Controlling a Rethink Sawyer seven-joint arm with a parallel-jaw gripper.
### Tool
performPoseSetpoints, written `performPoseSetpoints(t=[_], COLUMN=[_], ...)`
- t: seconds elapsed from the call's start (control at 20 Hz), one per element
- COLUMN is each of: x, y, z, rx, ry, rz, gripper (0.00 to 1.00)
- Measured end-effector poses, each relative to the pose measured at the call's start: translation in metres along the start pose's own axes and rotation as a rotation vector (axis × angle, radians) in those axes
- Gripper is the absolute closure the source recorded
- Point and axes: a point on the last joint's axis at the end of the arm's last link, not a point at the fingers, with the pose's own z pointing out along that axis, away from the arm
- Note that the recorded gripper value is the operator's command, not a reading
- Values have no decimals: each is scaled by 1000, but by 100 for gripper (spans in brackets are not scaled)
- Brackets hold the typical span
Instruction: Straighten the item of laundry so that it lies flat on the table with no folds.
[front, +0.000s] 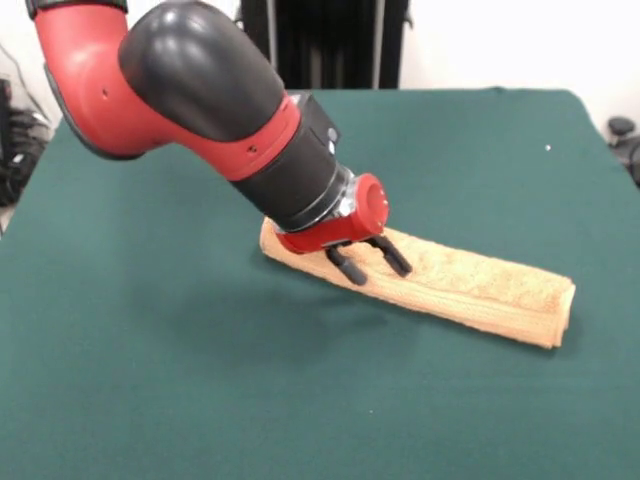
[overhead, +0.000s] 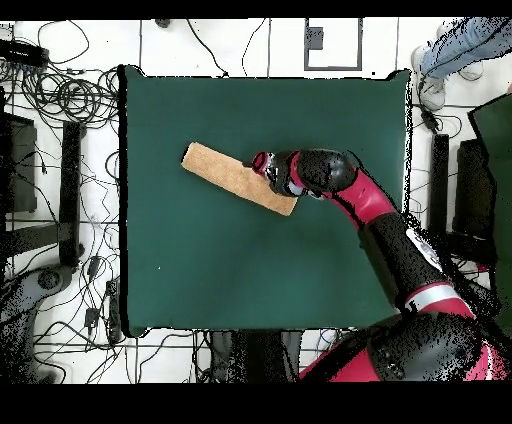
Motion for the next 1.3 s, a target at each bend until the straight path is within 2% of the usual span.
performPoseSetpoints(t=[0.2, 0.55, 0.7, 0.9, 1.3], x=[4, 13, 20, 38, 69], y=[15, 42, 56, 62, 39], z=[5, 1, -4, -11, -27], rx=[-11, 39, 84, 161, 276], ry=[43, 70, 73, 82, 106], rz=[4, 3, -11, -36, -18], gripper=[0, 0, 0, 0, 0])
